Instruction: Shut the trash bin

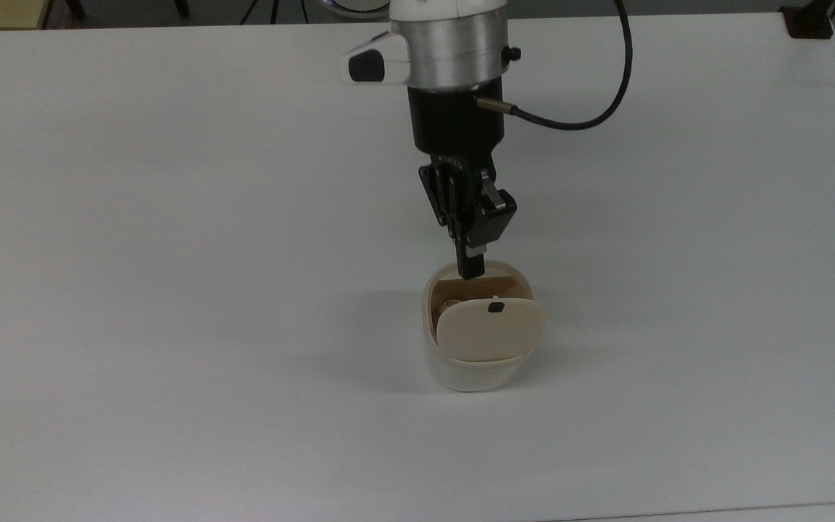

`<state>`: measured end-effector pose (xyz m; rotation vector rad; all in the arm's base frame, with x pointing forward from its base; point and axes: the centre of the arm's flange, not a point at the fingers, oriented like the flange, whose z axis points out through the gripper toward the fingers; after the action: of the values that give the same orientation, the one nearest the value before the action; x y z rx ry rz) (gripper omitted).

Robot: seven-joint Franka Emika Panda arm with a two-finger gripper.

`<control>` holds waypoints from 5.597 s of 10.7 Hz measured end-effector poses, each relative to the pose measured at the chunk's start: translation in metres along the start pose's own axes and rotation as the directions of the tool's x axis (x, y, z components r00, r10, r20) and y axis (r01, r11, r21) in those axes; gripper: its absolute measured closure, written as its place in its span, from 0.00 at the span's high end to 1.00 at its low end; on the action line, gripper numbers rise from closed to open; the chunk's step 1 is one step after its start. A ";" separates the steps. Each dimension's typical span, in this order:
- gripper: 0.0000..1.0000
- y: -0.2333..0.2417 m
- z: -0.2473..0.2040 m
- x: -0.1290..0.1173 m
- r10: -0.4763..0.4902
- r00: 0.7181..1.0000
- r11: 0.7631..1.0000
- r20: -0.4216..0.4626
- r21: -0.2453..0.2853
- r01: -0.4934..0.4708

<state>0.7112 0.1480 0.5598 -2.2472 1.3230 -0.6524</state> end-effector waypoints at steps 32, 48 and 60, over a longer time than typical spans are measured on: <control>0.01 0.037 0.051 -0.028 0.006 1.000 0.999 0.015 -0.035 -0.005; 0.01 0.085 0.087 -0.061 -0.095 0.988 0.969 0.122 -0.215 0.119; 0.31 0.077 -0.091 0.000 -0.219 0.944 0.880 0.246 -0.368 0.299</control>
<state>0.6045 0.1019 0.5861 -2.7737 1.1446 -0.2402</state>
